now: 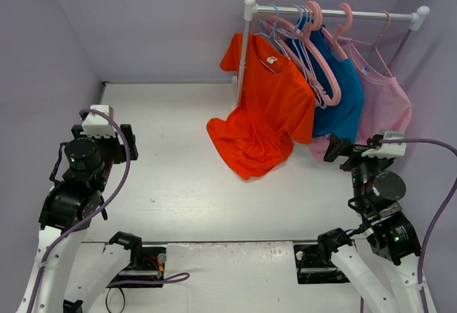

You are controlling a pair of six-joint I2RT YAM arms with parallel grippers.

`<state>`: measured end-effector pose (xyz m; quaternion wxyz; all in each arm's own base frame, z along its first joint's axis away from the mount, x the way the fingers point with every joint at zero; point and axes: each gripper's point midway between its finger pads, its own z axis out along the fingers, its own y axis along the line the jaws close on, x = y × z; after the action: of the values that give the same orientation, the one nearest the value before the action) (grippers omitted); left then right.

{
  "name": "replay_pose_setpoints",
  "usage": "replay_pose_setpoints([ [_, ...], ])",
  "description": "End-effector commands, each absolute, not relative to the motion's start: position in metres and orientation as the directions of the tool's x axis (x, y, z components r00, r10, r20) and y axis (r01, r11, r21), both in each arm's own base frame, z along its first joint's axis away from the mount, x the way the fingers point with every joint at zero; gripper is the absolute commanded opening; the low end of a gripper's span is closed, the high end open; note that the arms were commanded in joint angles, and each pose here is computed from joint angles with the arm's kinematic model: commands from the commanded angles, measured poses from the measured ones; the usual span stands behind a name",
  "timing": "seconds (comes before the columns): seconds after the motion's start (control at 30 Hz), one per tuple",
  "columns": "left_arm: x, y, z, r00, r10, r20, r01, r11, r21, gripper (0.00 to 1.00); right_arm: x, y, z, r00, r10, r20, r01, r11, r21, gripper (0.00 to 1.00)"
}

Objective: Place the t-shirt on the hanger
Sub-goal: Reset both arms

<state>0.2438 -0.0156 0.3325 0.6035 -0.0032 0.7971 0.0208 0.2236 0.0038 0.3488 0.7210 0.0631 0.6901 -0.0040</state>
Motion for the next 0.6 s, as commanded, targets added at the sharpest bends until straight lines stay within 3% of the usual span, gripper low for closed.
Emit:
replay_pose_setpoints([
  [0.0, 0.261, -0.022, 0.350, -0.205, -0.033, -0.978, -0.040, 0.999, -0.025, 0.72, 0.226, -0.002, 0.370, 0.111, 0.121, -0.986, 0.130, 0.982, 0.135, 1.00],
  [0.57, 0.290, -0.033, 0.346, -0.206, -0.055, -0.977, -0.028, 0.998, -0.050, 0.72, 0.224, -0.004, 0.372, 0.106, 0.133, -0.985, 0.137, 0.980, 0.147, 1.00],
])
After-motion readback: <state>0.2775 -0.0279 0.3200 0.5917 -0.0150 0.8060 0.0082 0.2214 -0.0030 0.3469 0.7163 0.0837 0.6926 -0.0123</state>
